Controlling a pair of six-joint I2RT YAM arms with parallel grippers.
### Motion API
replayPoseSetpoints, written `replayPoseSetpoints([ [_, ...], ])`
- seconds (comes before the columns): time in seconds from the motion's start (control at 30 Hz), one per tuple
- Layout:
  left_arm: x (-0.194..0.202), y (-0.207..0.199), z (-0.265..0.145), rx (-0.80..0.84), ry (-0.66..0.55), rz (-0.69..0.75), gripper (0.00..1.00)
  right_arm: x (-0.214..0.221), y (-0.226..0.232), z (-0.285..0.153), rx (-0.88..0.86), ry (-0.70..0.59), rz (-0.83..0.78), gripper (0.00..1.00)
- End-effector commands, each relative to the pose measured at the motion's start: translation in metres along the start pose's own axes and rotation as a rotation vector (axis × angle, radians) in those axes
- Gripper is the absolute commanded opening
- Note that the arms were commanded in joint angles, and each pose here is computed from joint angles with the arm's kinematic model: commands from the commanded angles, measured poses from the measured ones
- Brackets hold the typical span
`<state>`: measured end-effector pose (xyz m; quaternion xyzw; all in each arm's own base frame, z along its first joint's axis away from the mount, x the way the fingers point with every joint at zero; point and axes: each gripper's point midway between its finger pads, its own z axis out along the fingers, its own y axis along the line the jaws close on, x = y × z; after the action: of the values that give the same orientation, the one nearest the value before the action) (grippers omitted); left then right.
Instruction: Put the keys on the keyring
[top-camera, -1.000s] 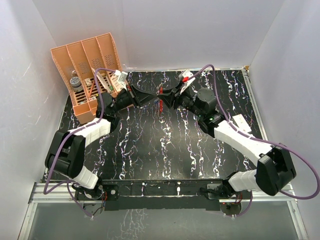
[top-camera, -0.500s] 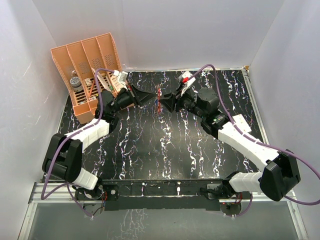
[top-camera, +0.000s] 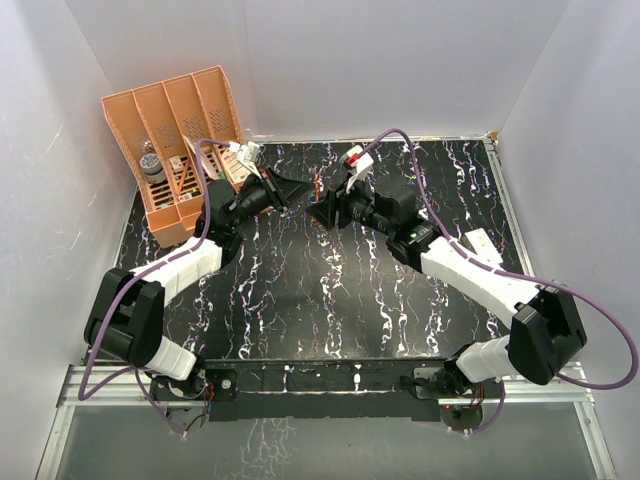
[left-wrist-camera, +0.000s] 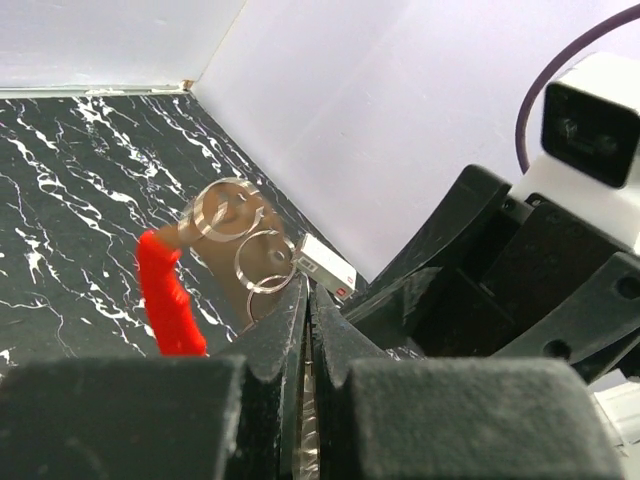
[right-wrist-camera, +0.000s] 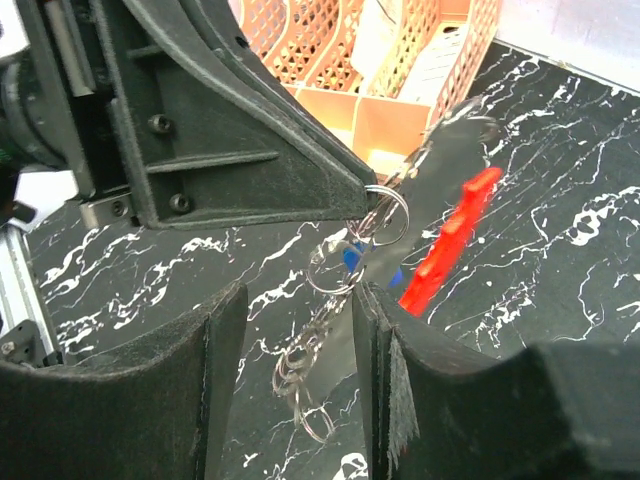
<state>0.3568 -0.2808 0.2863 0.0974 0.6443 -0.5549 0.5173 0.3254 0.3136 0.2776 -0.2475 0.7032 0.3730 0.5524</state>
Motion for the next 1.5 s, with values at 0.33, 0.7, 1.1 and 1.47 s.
replayPoseSetpoints([
  [0.33, -0.048, -0.032, 0.01, -0.013, -0.178, 0.083, 0.0, -0.024, -0.023, 0.013, 0.17, -0.07, 0.069, 0.45],
  [0.7, -0.053, -0.034, 0.01, -0.028, -0.206, 0.08, 0.0, -0.013, -0.042, 0.019, 0.293, -0.036, 0.052, 0.17],
  [1.1, -0.044, -0.03, 0.014, -0.053, -0.105, 0.137, 0.0, -0.045, -0.061, -0.001, 0.425, -0.05, -0.117, 0.12],
  [1.47, -0.022, -0.032, 0.03, -0.008, 0.122, 0.174, 0.0, -0.068, -0.062, -0.012, 0.439, 0.005, -0.304, 0.12],
])
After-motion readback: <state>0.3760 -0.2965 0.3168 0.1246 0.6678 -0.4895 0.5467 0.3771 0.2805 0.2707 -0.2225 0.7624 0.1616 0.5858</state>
